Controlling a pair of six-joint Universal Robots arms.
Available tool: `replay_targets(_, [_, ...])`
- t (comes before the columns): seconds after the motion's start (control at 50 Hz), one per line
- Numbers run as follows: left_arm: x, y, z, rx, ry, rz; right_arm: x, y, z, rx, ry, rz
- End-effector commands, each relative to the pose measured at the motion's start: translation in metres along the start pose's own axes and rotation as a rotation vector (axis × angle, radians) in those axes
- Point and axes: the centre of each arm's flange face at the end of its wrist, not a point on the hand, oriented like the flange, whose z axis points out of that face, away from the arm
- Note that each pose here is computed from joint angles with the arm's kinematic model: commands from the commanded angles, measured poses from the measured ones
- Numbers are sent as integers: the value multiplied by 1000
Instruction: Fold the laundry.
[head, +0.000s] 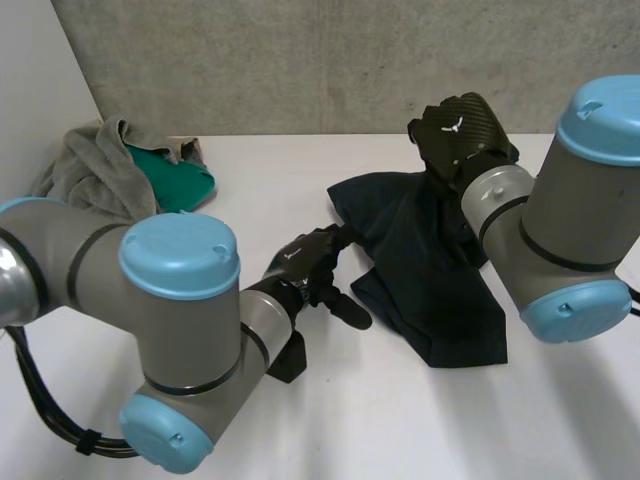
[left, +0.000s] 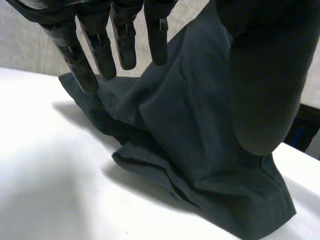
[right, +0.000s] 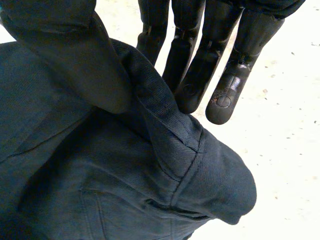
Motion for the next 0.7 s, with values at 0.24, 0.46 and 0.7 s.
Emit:
replay_targets(0.24, [0,40,28,-84,2,-155,-4,-43,-36,99,-20,18])
replay_targets(0.46, [2,44,38,-79,12,-195,-10,-66,-58,155,-38,24])
replay_targets(0.7, [14,58,40,-84,56,-279,-11,-73,-66,166,-33,29])
